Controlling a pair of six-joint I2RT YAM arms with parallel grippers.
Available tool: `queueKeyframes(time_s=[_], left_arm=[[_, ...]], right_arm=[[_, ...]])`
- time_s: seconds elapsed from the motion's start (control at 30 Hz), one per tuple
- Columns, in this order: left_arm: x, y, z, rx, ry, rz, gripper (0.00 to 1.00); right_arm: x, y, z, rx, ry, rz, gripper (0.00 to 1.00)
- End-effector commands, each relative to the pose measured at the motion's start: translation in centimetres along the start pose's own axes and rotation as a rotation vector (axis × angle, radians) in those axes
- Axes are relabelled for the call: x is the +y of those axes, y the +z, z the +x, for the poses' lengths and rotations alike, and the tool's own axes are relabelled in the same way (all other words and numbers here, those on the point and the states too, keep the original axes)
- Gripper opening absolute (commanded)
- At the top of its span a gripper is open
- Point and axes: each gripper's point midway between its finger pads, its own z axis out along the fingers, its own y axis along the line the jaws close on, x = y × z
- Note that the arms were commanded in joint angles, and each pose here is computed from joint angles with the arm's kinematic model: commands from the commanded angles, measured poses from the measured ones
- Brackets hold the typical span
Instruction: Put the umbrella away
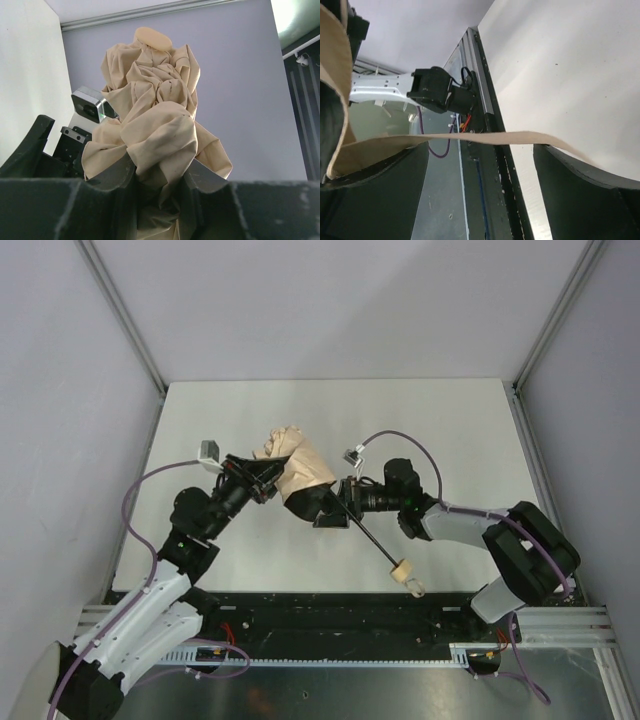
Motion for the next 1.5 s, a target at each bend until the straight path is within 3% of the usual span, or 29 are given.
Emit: queueKeyframes(time_s=[0.0,0.2,0.43,0.63,0.73,0.87,1.2,1.47], left_arm=[[-6.7,-0.5,-0.5,-0.008,0.004,0.187,0.00],[-5.8,0.1,-0.2,0.010,0.013,0.163,0.00],[-5.7,0.5,0.5,0.055,0.060,0.163,0.00],[-5.2,0.7,0.5,0.053,0.077,0.154,0.00],[-5.1,0.7,0.8,0.074,0.086,0.151,0.00],[-4.8,0.4,1.1,0.090,0.093,0.152,0.00],[-5.1,-0.3,2.2,0.148,0.116,0.173,0.00],[-5.5,-1.0,3.0,0.181,0.123,0.197,0.00]], right_arm=[[-0.1,1.3,-2.8,-0.113,0.039,0.032,0.89],[-4.1,1.8,-1.2,-0.124,0.235,0.218,0.89],[-8.1,-2.7,3.3,-0.004,0.453,0.501,0.90],[-7.6,-9.1,2.9,-0.121,0.700,0.746,0.99],[-6.3,-11.8,1.6,-0.167,0.707,0.855,0.99],[-3.9,-11.4,0.2,-0.174,0.768,0.808,0.99],[-0.7,-4.5,2.1,0.022,1.023,0.657,0.99],[-1.1,-1.3,1.9,0.057,1.087,0.618,0.98]])
